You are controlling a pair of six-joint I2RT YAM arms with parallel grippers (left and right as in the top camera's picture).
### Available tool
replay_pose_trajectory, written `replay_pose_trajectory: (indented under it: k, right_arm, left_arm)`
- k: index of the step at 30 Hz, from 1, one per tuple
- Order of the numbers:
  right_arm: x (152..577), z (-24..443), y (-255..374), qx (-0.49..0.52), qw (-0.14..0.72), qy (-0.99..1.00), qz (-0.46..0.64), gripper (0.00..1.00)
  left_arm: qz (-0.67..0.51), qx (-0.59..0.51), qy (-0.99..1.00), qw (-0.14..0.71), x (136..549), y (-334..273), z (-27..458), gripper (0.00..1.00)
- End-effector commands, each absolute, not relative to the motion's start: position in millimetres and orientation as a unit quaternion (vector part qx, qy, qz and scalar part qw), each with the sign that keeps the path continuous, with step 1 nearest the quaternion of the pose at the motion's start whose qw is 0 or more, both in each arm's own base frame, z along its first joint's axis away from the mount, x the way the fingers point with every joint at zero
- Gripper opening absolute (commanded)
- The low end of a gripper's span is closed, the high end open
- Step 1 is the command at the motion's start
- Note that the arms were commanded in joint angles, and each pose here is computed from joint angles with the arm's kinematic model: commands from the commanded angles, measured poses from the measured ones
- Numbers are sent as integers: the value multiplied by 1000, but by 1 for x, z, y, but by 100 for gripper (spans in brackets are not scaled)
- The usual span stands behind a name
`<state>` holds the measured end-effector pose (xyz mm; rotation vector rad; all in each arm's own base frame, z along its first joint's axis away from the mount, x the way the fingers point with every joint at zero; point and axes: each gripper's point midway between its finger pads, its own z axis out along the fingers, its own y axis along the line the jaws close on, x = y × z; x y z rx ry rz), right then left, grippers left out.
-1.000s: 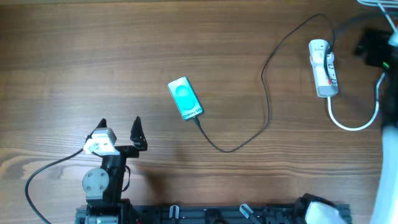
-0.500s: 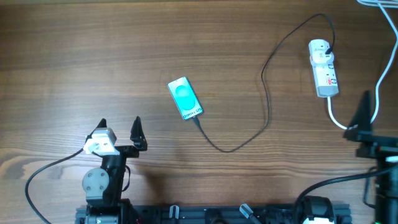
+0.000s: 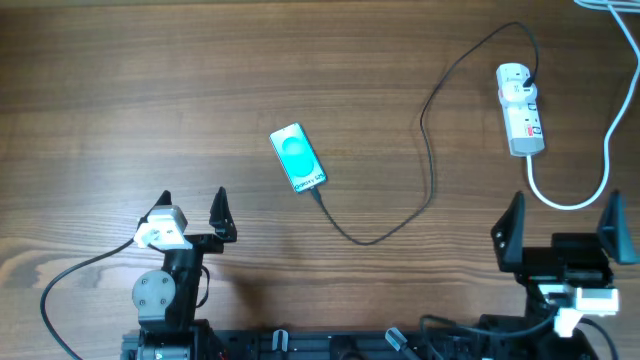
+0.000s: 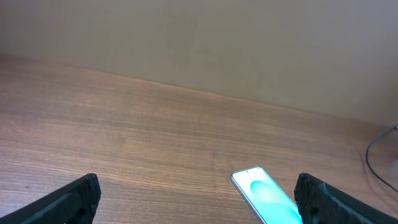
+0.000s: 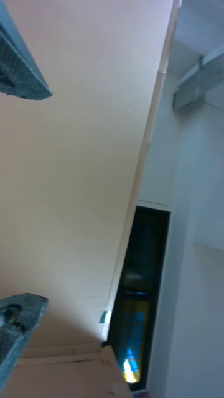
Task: Plug charger to phone and switch on socket
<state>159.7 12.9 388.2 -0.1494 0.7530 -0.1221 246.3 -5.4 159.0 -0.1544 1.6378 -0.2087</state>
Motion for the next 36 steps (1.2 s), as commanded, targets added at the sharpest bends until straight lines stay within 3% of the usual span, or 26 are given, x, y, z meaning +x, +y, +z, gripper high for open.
replay_pose_trajectory:
  k: [1,6,11,36]
  right_arm:
    - [180,344,16,-72,914,398,-25,100]
    - [219,286,19,-75,851,520,4,100]
    - [245,175,16,-57,706,705,27,100]
    - [246,178,15,-59,712,700,21,100]
  left_arm:
    - [-85,-63,729,676,246,-5,157,100]
    - [-85,-63,729,676,246,-5,157,100]
    - [-85,-63,729,676,246,-5,157,100]
    - [-85,-63,729,676,246,-5,157,100]
